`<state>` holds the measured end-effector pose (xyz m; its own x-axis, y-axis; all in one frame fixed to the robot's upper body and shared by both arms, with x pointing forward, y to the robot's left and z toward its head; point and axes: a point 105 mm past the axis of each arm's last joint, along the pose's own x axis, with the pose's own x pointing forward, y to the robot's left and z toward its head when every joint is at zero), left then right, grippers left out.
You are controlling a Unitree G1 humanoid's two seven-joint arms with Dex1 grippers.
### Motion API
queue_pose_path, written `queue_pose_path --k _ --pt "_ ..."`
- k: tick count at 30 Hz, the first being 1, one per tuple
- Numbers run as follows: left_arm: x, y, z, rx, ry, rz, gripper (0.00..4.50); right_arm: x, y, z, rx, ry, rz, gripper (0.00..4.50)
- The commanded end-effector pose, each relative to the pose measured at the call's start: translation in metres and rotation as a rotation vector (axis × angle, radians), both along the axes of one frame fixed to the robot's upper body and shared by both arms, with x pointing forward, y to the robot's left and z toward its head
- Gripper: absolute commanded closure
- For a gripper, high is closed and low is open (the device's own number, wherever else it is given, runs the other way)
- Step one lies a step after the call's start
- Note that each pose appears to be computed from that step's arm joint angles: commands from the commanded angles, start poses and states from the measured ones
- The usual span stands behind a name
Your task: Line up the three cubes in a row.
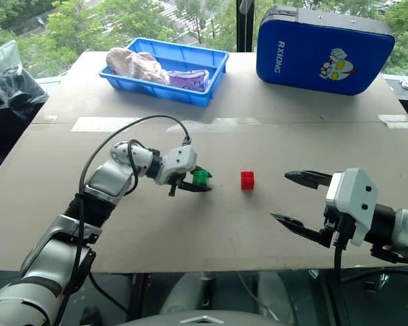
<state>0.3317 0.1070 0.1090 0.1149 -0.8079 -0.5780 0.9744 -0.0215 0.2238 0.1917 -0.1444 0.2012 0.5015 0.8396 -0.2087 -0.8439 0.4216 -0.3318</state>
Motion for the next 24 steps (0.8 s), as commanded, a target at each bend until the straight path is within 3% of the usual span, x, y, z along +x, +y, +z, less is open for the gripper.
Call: queue_pose_path --k 1,5,6,7,10,12,18,24 --pt "0.000 0.002 0.002 -0.002 -0.018 -0.012 3.16 -0.003 0.000 0.009 -0.015 -0.050 0.000 0.67" --pt "-0.001 0.003 -0.001 0.000 -0.003 -0.015 3.16 -0.004 0.000 0.009 -0.017 -0.049 -0.003 0.67" --pt "-0.001 0.004 -0.001 0.000 0.001 -0.015 2.16 -0.004 0.000 0.009 -0.017 -0.049 -0.003 0.67" --pt "-0.001 0.005 -0.002 0.002 0.000 -0.012 1.96 -0.004 0.000 0.009 -0.017 -0.049 -0.004 0.67" --pt "0.002 0.006 -0.001 0.001 -0.020 -0.001 0.58 -0.003 0.000 0.009 -0.017 -0.048 -0.005 0.67" --pt "0.002 0.006 0.000 -0.003 -0.030 -0.002 0.02 -0.003 0.000 0.008 -0.016 -0.047 -0.004 0.67" --pt "-0.006 0.018 0.024 -0.083 -0.027 0.041 0.02 -0.001 -0.001 0.008 -0.013 -0.044 0.002 0.67" --pt "-0.023 0.056 0.054 -0.188 -0.004 0.193 0.02 0.003 0.001 0.006 -0.005 -0.042 0.032 0.67"
